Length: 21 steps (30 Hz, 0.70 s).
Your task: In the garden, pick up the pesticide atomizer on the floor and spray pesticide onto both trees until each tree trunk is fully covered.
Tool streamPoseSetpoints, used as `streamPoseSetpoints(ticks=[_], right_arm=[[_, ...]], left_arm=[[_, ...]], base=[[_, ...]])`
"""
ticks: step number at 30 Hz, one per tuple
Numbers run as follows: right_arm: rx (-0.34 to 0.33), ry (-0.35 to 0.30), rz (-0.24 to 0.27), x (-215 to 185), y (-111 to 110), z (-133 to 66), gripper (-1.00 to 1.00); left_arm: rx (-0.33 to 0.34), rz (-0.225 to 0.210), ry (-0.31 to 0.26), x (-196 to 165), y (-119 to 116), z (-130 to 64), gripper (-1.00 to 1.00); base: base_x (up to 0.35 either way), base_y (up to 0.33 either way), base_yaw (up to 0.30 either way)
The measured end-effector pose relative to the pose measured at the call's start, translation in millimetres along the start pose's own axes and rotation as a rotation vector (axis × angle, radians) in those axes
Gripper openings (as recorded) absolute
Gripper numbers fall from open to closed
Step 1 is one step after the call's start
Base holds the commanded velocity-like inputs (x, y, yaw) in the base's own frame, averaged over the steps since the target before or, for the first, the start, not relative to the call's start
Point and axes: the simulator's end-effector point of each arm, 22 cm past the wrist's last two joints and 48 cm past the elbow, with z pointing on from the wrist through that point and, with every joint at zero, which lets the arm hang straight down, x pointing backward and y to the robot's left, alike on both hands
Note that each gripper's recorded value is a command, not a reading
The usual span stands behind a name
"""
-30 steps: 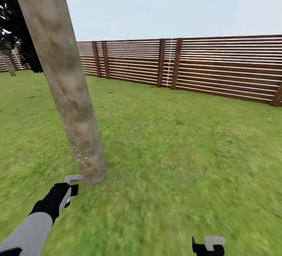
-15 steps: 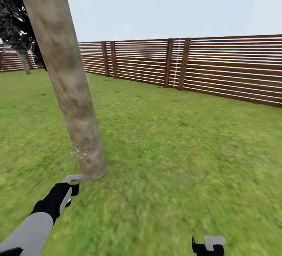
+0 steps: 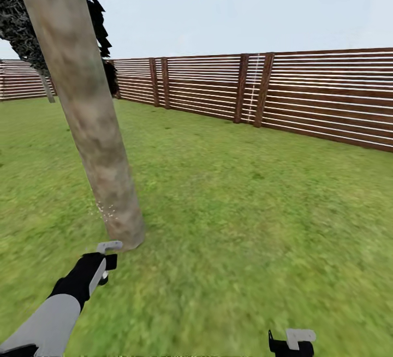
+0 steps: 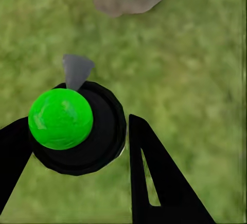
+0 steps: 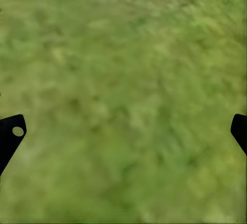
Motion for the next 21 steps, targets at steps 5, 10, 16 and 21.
streamPoseSetpoints(ticks=[5, 10, 16, 21], right_arm=[[0.0, 0.0, 0.0, -0.1, 0.0, -0.1, 1.0], [0.001, 0.0, 0.002, 0.0, -0.3, -0.1, 1.0], [0.002, 0.001, -0.003, 0.6, -2.2, 0.1, 1.0], [0.001, 0.001, -0.003, 0.7, -2.1, 0.0, 1.0]], left_arm=[[0.026, -0.002, -0.007, -31.5, -16.8, -9.3, -1.0], [0.062, -0.016, -0.036, -101.1, -24.1, -30.4, -1.0], [0.031, -0.011, -0.048, -149.7, 7.3, -47.4, -1.0], [0.093, 0.019, -0.047, -148.1, -37.6, -52.3, -1.0]], base=[[-0.005, -0.011, 0.272], [0.0, -0.001, 0.2], [0.0, 0.0, 0.009], [0.0, 0.0, 0.0]])
